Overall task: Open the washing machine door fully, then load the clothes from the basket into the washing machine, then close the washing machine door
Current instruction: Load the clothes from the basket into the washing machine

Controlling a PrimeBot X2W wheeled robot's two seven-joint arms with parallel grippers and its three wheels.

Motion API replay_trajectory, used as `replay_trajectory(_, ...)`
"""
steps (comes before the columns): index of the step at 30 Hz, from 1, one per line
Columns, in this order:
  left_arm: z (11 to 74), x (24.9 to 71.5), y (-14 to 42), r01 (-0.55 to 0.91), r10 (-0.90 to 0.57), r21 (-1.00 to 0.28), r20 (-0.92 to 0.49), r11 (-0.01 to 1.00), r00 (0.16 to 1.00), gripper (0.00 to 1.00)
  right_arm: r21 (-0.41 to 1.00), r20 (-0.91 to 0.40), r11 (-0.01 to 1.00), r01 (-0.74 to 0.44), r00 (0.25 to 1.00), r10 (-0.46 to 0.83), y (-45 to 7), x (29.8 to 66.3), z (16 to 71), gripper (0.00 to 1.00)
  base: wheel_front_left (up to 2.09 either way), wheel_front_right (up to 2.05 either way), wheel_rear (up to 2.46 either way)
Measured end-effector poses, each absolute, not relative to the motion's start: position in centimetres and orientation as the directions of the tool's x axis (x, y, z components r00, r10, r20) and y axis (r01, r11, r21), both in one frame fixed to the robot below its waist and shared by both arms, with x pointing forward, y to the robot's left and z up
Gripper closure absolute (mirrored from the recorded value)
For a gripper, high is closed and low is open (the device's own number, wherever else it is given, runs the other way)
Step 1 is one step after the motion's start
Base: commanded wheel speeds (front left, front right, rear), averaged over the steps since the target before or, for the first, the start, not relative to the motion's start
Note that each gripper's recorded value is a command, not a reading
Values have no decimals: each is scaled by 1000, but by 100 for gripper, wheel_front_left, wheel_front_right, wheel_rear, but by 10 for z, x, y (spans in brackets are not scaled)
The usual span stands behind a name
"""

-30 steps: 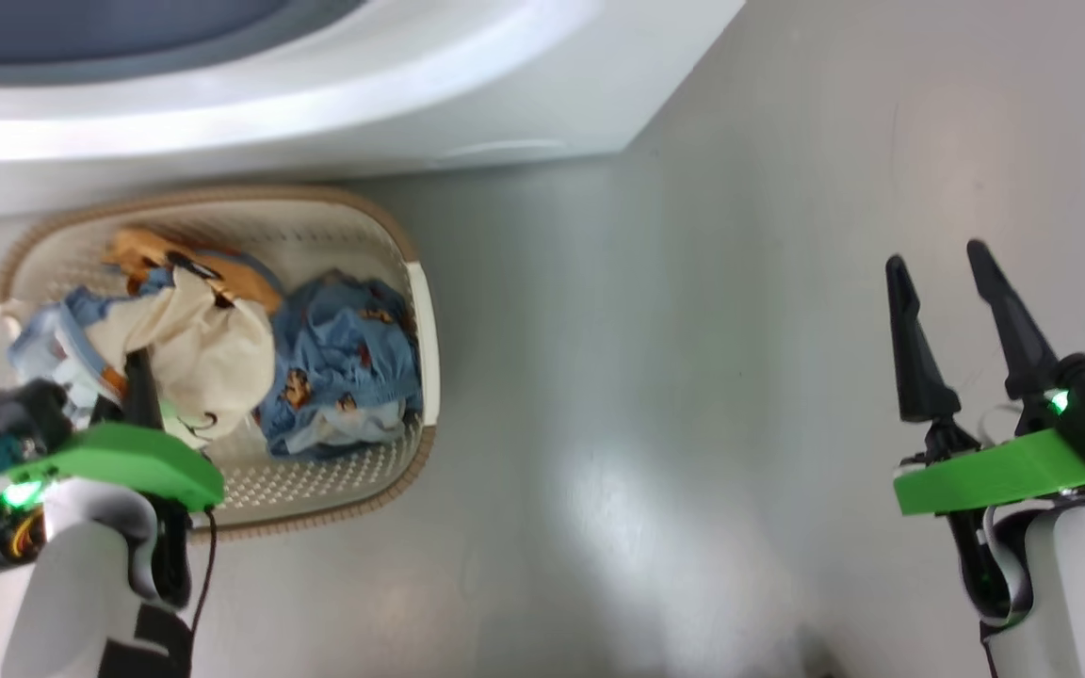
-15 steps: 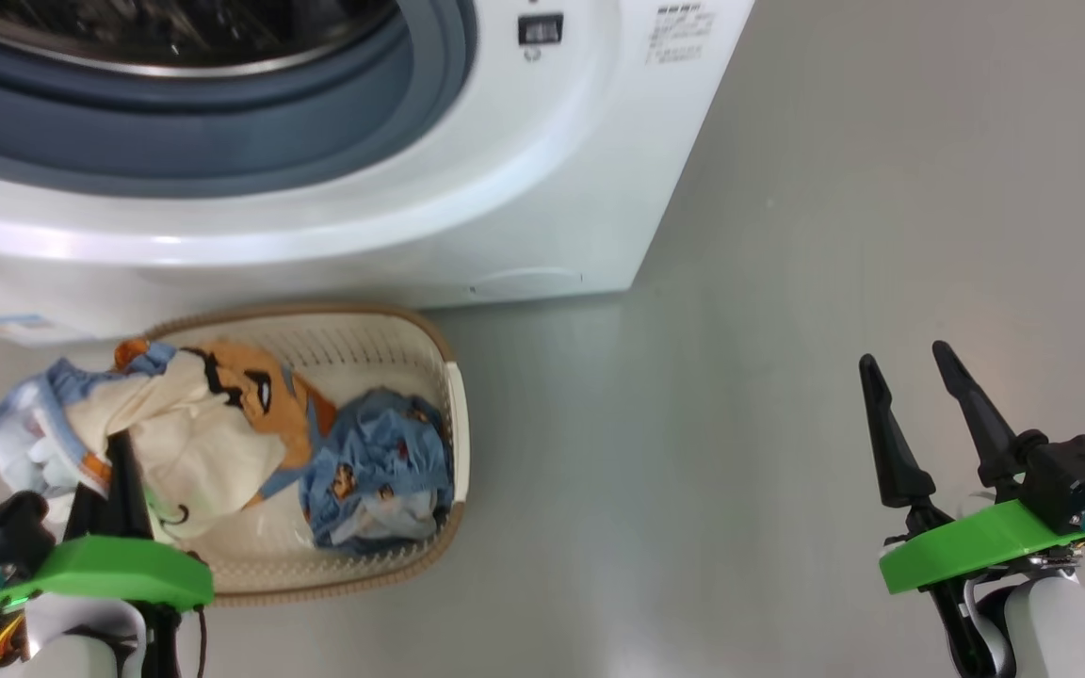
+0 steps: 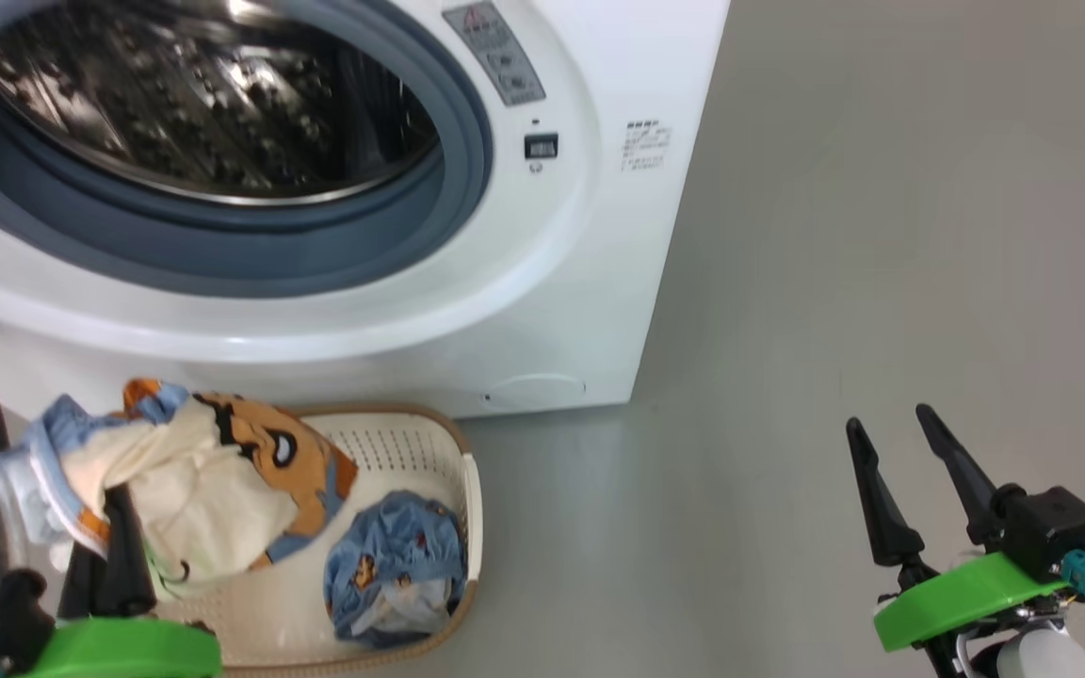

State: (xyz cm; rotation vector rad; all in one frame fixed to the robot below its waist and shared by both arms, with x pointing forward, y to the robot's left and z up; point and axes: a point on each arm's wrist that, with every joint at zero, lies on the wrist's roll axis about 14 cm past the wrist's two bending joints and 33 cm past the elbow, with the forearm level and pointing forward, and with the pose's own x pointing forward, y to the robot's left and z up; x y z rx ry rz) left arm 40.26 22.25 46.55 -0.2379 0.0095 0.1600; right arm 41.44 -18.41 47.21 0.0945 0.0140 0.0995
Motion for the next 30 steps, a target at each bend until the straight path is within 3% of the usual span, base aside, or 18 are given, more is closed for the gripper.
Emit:
replay_trajectory(19,501,332,232,-193,210,-224,54,955,976,100,74,86,994,-81,993,75,-192,369,509,0,0,0,0)
replay_trajectory(30,505,326,229,-184,204,-229,68,956,977,100,78,89,994,-75,994,68,-192,362,510,0,0,0,0)
